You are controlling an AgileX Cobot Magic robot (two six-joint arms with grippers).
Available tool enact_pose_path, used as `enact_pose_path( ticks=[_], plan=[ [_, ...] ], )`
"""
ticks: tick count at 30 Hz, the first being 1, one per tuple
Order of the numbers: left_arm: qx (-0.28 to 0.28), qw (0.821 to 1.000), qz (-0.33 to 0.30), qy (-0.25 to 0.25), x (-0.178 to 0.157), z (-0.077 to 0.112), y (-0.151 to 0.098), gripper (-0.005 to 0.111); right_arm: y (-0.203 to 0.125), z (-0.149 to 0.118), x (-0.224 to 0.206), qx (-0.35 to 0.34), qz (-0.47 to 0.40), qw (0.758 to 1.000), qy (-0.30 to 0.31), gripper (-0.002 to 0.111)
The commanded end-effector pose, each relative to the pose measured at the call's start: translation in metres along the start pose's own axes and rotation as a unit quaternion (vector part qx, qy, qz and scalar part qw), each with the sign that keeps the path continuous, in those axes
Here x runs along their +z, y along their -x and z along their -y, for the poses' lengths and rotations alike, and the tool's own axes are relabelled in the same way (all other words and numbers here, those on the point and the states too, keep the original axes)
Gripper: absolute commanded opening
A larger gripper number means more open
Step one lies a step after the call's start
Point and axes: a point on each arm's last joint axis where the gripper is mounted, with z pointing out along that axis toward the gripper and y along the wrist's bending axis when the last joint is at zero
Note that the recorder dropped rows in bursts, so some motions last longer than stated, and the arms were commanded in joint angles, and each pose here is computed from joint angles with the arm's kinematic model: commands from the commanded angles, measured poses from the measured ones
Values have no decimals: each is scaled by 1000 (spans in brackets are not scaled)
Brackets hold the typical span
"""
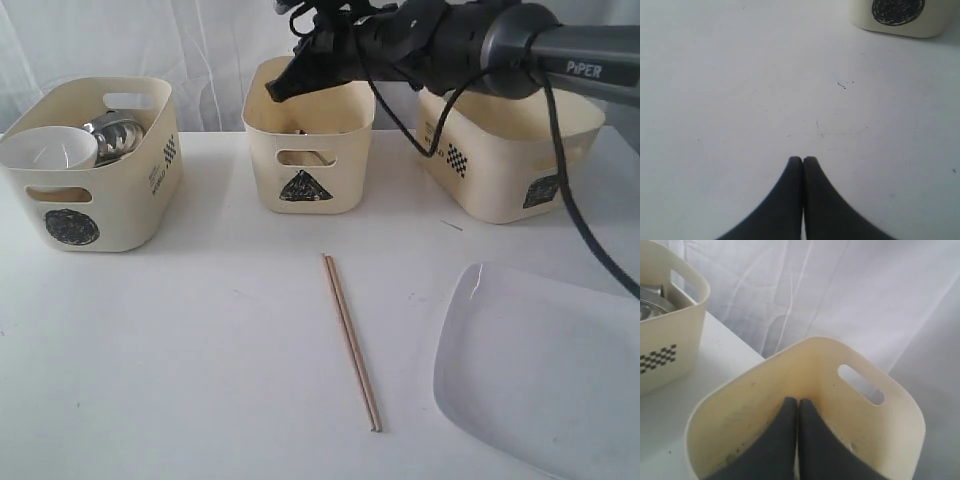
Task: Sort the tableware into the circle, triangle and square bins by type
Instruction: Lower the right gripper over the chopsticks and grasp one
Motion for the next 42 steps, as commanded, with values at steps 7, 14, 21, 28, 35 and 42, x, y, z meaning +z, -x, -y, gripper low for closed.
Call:
enact_pose_path(
  ticks=[7, 14, 21, 28, 35, 42],
  plan=[
    [-3, 1000, -13, 1, 2, 0, -5, 0, 1, -4, -33, 17, -66, 995, 71, 0],
    [-3, 1000, -12, 1, 2, 0, -5, 0, -45, 14, -57, 62, -284, 956, -43, 0],
    [-3, 1000, -12, 1, 2, 0, -5, 0, -29, 13, -110, 49, -392, 918, -38, 0],
    [-3, 1000, -12, 1, 2, 0, -5, 0, -13, -80, -119, 137, -334, 923, 135, 0],
    [-3, 1000, -12, 1, 2, 0, -5, 0, -64, -101, -80, 188, -375, 897, 137, 2],
    [-3, 1000, -12, 1, 2, 0, -5, 0, -88, -111, -71, 161, -431, 874, 159, 46]
  ],
)
